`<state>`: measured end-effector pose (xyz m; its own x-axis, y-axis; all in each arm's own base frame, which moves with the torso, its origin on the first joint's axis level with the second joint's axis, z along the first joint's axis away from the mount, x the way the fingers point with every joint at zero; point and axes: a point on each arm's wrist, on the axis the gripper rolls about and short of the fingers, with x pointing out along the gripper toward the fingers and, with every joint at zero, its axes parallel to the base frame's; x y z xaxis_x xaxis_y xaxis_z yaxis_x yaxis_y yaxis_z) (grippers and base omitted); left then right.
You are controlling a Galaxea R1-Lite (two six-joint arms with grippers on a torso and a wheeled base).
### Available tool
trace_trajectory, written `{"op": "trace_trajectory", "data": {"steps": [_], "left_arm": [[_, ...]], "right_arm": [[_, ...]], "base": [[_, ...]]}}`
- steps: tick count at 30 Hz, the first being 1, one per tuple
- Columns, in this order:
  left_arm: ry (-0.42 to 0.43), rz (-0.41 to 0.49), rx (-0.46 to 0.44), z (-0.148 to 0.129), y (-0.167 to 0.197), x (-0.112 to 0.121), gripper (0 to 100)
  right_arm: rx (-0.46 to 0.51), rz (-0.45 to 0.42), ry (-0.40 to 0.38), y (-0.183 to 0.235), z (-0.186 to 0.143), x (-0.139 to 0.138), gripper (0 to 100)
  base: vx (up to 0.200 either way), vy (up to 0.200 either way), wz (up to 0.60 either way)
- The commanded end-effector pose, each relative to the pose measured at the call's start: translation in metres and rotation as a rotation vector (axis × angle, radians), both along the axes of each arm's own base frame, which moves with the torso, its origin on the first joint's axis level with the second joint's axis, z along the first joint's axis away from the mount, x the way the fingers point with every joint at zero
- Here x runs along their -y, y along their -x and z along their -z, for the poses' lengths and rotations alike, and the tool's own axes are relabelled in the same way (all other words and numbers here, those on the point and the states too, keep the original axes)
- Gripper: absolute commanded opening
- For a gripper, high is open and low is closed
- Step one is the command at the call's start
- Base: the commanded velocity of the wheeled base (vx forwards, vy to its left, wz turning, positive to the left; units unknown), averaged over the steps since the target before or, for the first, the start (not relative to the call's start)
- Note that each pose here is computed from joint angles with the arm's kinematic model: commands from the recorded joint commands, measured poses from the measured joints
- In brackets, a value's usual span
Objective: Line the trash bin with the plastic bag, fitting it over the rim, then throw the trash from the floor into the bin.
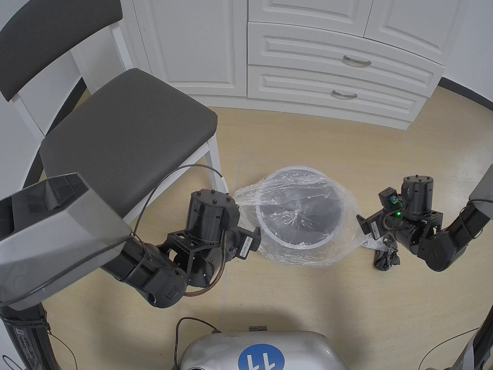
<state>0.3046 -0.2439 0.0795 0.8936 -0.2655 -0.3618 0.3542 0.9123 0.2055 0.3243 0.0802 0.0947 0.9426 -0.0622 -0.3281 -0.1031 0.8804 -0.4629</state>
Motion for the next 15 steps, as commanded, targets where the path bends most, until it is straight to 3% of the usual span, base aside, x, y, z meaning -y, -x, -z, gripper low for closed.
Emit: {"op": "trace_trajectory", "data": {"steps": [1, 5, 10, 15], "left_arm": [[-0.106, 0.118, 0.114, -0.018, -0.012, 0.02, 100], [-0.187, 0.134, 0.127, 0.0, -0.031, 0.031, 100], [-0.21, 0.147, 0.133, 0.021, -0.045, 0.048, 100], [-0.265, 0.134, 0.147, 0.041, -0.065, 0.058, 100]], "right_arm": [[0.135, 0.09, -0.006, 0.012, -0.045, 0.038, 100], [0.192, 0.129, 0.032, 0.028, -0.066, 0.08, 100], [0.24, 0.083, -0.005, 0.043, -0.082, 0.13, 100], [0.258, 0.091, -0.022, 0.048, -0.086, 0.16, 100]], "base": [[0.0, 0.0, 0.0], [0.0, 0.0, 0.0], [0.0, 0.0, 0.0], [0.0, 0.0, 0.0]]}}
